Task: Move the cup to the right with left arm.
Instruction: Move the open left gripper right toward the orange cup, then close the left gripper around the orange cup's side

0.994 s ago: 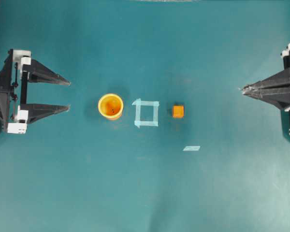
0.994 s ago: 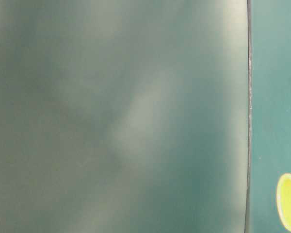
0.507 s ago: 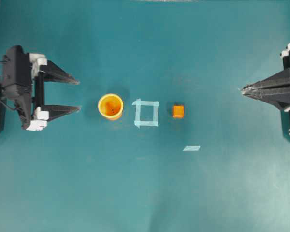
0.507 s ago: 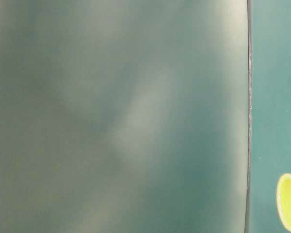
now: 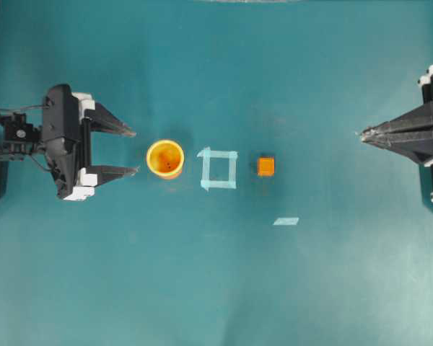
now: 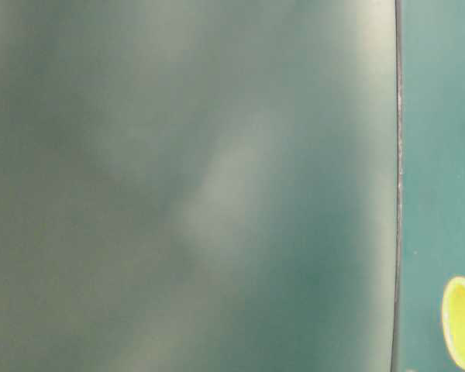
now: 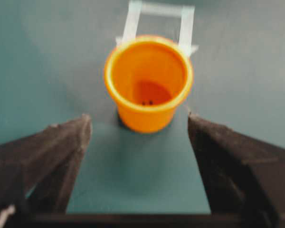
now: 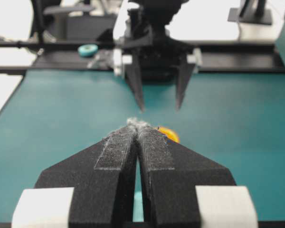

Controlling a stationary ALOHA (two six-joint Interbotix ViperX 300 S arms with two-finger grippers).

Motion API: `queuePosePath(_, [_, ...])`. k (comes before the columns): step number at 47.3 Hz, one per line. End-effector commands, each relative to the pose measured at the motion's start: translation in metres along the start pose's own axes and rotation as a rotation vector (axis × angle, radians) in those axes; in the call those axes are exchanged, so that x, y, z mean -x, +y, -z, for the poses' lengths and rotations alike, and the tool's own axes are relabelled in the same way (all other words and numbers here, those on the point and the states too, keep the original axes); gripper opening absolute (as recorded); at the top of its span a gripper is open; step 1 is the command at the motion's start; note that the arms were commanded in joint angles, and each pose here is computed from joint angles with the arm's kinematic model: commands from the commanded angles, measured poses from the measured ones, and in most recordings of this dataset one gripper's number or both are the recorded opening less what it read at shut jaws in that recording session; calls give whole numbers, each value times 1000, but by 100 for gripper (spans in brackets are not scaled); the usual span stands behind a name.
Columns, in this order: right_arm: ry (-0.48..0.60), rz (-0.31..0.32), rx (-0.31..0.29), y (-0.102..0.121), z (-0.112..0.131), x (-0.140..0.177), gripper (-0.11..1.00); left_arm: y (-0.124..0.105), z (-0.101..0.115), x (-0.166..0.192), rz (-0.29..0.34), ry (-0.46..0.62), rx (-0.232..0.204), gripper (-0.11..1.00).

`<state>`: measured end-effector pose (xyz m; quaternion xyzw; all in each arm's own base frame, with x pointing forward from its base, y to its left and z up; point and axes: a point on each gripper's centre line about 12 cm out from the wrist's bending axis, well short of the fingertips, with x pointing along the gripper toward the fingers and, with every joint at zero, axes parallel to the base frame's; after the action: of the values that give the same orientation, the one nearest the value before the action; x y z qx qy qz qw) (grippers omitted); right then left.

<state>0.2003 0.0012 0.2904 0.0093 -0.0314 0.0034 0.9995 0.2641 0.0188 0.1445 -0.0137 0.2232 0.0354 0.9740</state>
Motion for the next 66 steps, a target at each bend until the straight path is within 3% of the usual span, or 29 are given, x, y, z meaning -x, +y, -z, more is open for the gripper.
queuePosePath(1, [-31, -1, -5, 0, -12, -3, 0, -1, -2, -6, 4, -3, -4, 80])
queuePosePath(9, [-28, -1, -5, 0, -12, -4, 0, -1, 10, -17, 3, 63, -4, 81])
queuePosePath(26, [-31, -1, -5, 0, -13, -4, 0, -9, 12, -44, 27, 95, -18, 82])
queuePosePath(49, [-41, 0, -4, 0, -17, -5, 0, -10, 15, -59, 32, 35, -39, 82])
queuePosePath(66, [-38, 0, -29, 0, -17, -5, 0, -10, 5, -73, 30, -26, -39, 82])
